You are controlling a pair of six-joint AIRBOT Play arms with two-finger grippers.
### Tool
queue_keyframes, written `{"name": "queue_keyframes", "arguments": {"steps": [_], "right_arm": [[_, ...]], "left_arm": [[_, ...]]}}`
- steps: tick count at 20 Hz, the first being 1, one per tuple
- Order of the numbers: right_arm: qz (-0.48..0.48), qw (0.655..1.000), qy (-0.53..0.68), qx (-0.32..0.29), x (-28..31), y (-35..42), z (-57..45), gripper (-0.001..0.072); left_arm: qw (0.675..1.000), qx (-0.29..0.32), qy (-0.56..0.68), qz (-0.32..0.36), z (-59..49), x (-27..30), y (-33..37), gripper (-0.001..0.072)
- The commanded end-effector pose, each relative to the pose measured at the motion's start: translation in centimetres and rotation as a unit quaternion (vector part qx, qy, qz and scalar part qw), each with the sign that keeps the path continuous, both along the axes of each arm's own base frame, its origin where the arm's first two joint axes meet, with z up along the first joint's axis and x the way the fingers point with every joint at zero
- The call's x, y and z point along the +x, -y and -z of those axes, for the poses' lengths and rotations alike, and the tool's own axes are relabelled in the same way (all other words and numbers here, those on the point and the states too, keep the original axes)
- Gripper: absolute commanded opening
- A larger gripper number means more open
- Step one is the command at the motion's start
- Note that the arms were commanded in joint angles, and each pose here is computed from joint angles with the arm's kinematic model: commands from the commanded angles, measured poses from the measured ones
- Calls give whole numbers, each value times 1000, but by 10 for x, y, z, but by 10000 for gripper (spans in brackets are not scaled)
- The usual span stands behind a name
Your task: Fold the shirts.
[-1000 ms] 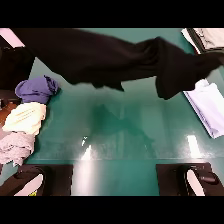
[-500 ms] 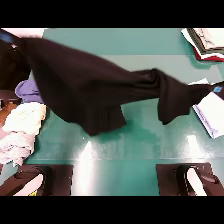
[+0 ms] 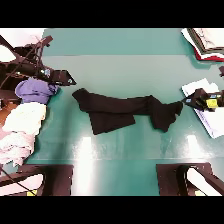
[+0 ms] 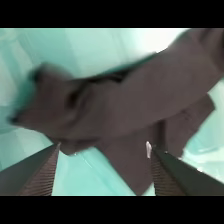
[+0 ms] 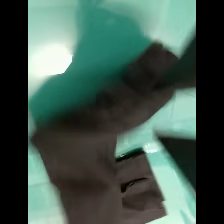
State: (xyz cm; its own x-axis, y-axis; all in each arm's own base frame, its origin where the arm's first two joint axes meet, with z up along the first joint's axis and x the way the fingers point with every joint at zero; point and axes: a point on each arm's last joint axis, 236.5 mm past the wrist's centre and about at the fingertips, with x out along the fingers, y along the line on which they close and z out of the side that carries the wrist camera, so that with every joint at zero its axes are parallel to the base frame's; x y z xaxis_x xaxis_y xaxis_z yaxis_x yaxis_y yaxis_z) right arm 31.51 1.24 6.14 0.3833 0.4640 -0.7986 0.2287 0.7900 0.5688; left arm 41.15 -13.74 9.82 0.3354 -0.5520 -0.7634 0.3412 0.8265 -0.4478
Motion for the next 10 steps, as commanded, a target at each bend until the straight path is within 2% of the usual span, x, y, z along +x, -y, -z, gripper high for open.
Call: {"name": "queue_keyframes", "arguments": {"steps": [1,5,8,10], "right_arm": [[7,1000,11,-7,23,17,-4,384],[0,998,56,-26,37,21,-41,379],[-7,995,87,-42,39,13,-57,379],[-16,993,104,-48,41,4,-65,379]], "left_arm": [[999,-4,-18,-42,15,17,-27,641],[993,-12,-106,-49,49,-19,-54,641],[982,-85,-164,-31,100,-55,-13,640],[980,-85,-174,-36,134,-70,2,640]]}}
